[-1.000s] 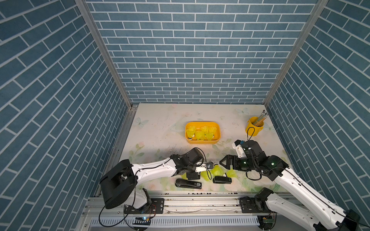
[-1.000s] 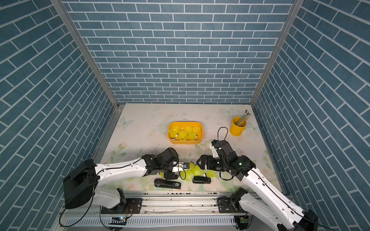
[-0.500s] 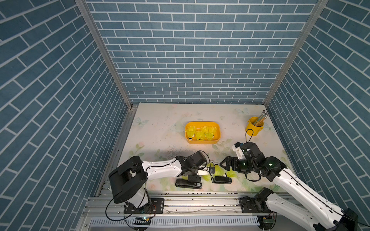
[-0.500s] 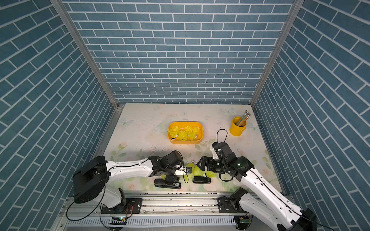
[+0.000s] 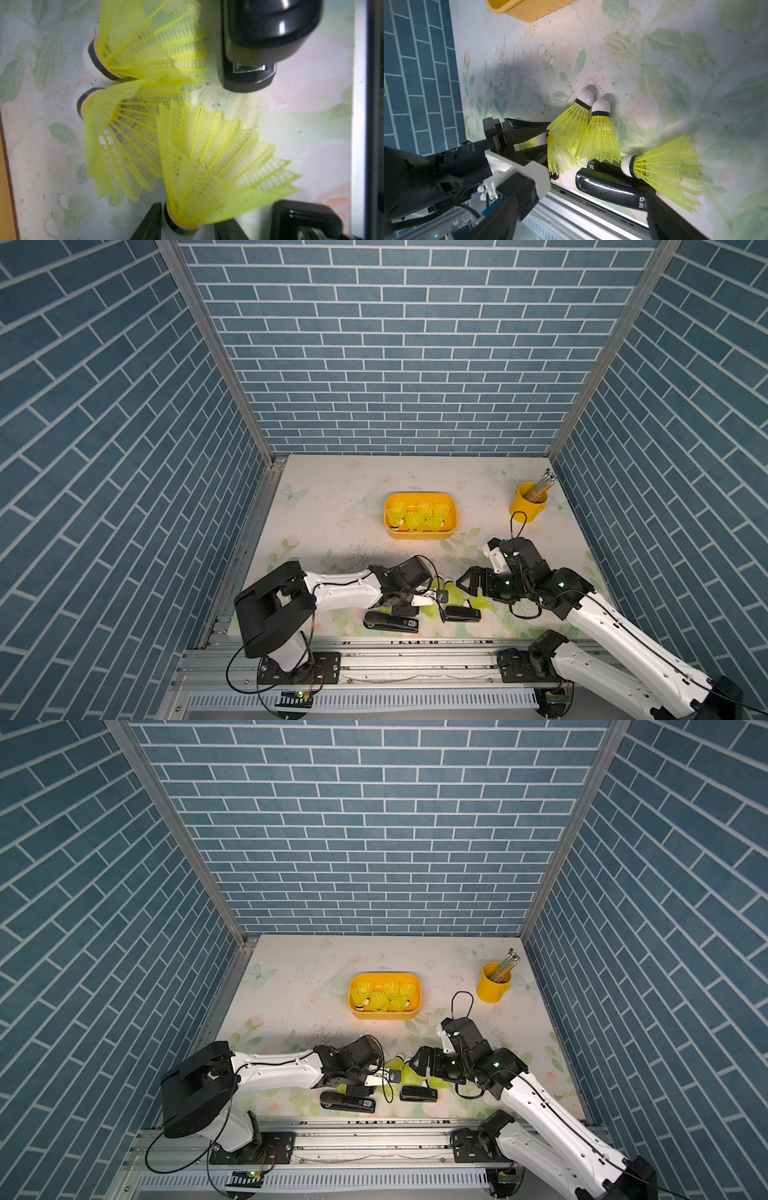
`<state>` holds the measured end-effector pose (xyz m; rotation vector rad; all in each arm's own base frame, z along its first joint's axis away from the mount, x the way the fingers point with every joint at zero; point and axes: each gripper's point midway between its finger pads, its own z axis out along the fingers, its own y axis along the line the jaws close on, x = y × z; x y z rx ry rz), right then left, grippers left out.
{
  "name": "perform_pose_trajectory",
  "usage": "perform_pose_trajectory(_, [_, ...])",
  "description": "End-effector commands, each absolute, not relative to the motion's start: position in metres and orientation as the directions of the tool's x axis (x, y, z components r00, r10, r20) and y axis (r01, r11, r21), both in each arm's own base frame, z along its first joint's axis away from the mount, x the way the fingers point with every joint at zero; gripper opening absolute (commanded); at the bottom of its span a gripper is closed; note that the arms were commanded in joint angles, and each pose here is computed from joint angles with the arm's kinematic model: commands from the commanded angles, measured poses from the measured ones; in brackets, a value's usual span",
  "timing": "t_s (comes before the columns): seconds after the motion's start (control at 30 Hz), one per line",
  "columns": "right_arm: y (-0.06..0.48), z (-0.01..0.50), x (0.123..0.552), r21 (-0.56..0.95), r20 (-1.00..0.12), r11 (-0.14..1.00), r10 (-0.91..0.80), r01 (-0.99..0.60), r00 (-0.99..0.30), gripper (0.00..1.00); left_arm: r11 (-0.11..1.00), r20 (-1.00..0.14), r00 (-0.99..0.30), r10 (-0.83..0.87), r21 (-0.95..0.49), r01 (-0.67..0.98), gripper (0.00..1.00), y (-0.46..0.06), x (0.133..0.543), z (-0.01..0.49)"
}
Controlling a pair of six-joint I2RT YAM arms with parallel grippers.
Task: Put the shuttlecocks into the storage box
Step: Pick up the shuttlecock at the center of the board.
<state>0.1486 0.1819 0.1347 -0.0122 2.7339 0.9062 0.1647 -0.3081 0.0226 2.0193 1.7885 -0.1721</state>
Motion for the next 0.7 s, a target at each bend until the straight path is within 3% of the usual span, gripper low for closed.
perform_pose_trajectory(0.0, [0.1832, 0.1332, 0.1446, 0.615, -0.218, 0.786, 0.098, -0.059, -0.971, 0.98, -0.091, -0.374, 0.178, 0.91, 0.238, 0.967, 0.46, -0.314, 0.1621, 0.0229])
perform_pose_trajectory(0.3, [0.1879, 0.1287, 0.1379, 0.658, -0.182, 0.752, 0.106, -0.04, -0.978, 0.95, -0.102, -0.377, 0.19, 0.906, 0.24, 0.965, 0.4, -0.3197, 0.1599, 0.0211])
perform_pose_trajectory(0.5, [0.1876, 0.1292, 0.1389, 0.658, -0.187, 0.752, 0.11, -0.041, -0.976, 0.95, -0.1, -0.375, 0.191, 0.907, 0.249, 0.963, 0.26, -0.3193, 0.1601, 0.0204])
perform_pose_trajectory(0.67, [0.1877, 0.1294, 0.1406, 0.659, -0.191, 0.751, 0.114, -0.041, -0.975, 0.94, -0.087, -0.383, 0.189, 0.904, 0.267, 0.96, 0.22, -0.3179, 0.1618, 0.0243])
